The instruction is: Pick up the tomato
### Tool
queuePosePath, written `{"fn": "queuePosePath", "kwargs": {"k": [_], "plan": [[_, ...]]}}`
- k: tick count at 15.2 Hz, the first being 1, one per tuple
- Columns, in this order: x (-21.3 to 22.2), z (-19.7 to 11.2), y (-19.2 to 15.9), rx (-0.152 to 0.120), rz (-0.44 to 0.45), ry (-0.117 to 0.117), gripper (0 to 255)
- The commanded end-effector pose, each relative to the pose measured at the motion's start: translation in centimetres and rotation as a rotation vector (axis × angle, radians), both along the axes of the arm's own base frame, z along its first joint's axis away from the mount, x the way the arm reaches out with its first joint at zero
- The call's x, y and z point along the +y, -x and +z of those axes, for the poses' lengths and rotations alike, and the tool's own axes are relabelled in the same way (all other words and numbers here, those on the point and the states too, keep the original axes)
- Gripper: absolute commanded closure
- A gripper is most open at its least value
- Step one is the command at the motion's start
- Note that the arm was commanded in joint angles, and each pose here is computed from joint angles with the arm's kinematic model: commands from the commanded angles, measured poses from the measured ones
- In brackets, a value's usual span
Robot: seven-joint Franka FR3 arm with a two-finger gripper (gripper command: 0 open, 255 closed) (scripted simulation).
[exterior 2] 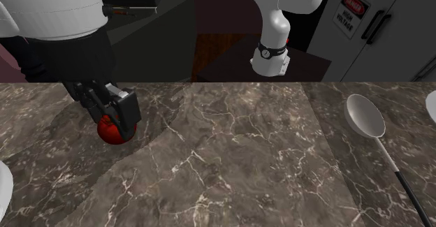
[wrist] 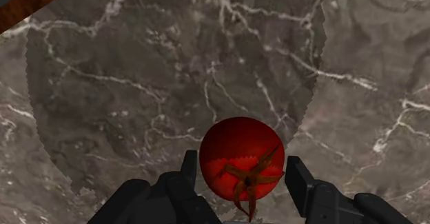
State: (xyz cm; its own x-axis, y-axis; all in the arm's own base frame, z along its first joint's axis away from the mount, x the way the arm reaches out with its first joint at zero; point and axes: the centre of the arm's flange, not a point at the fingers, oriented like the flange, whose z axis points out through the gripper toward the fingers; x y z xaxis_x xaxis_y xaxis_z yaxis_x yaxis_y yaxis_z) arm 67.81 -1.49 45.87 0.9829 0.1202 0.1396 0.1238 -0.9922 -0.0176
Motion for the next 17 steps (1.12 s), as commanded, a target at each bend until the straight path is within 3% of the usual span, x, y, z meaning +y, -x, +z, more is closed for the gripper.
{"fn": "queuePosePath", "kwargs": {"k": [1, 8, 17], "plan": [[0.0, -0.1, 0.0, 0.001, 0.0, 0.0, 255], [0.0, 0.0, 0.0, 0.001, 0.0, 0.0, 255], [0.0, 4.7, 0.0, 0.001, 0.0, 0.0, 255]]}}
